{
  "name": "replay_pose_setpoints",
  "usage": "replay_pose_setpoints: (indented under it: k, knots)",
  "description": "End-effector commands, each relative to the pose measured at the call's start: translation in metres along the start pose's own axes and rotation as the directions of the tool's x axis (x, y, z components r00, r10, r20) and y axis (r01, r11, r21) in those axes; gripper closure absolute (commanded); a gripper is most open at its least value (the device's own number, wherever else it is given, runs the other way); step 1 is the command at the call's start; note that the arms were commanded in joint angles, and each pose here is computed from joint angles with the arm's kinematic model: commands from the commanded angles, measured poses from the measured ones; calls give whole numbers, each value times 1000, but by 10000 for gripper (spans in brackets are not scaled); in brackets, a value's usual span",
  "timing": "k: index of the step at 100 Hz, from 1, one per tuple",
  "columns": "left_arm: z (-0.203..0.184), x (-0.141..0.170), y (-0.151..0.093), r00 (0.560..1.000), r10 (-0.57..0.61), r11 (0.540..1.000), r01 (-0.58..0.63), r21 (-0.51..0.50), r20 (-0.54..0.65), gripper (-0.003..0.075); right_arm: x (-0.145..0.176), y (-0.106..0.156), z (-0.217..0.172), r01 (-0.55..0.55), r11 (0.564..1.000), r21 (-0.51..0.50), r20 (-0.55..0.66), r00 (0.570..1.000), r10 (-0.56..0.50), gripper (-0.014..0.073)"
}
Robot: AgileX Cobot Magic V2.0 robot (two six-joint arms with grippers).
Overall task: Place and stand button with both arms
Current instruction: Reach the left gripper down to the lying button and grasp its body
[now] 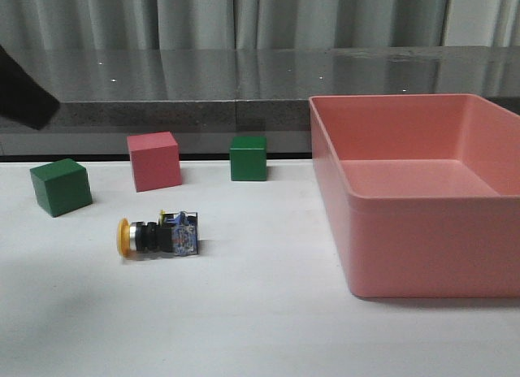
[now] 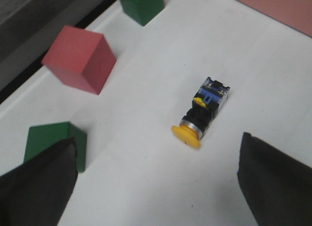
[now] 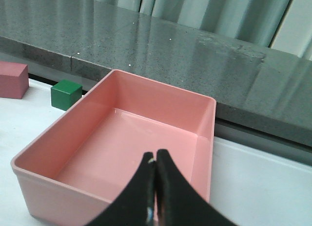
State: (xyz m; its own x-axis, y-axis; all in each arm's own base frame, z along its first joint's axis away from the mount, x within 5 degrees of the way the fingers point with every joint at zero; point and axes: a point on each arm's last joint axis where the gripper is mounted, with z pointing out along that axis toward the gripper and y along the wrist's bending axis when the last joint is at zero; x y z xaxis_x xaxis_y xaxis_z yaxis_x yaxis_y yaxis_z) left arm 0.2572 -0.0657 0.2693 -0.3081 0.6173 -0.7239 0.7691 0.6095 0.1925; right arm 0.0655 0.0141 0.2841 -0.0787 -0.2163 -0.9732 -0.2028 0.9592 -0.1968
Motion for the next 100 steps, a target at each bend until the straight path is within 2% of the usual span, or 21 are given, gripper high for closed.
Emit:
replay_pose_setpoints:
  k: [1,15,28,39,47,51,59,74,100]
  knots:
    - [8,-14,8,994,9,1000,-7,-19,106,48,-14,-5,-2,-12,999,38,83,997,9,656]
    - [31,-4,20,994,-78,995,82,-53,79,48,-14,-5,-2,-12,999,39,83,997,9,656]
    - [44,2,23,987,-141,989,144,-36,80,48,-14,-5,-2,-12,999,39,83,997,9,656]
    - [56,6,19,995,38,999,-41,29,87,48,-14,-5,-2,-12,999,39,83,997,9,656]
    - [65,7,14,974,173,978,-188,91,146,48,-14,-5,-2,-12,999,39,83,997,9,656]
    - [71,8,11,963,194,967,-220,128,189,48,-14,-5,-2,-12,999,39,83,997,9,656]
    - [83,7,9,945,170,962,-221,162,280,48,-14,-5,-2,-12,999,39,83,997,9,656]
    - [105,18,5,928,93,949,-193,250,361,48,-13,-4,-2,-12,999,37,80,997,9,656]
    - [142,50,-1,945,62,925,-175,336,321,52,-13,-4,-2,-12,999,36,77,997,9,656]
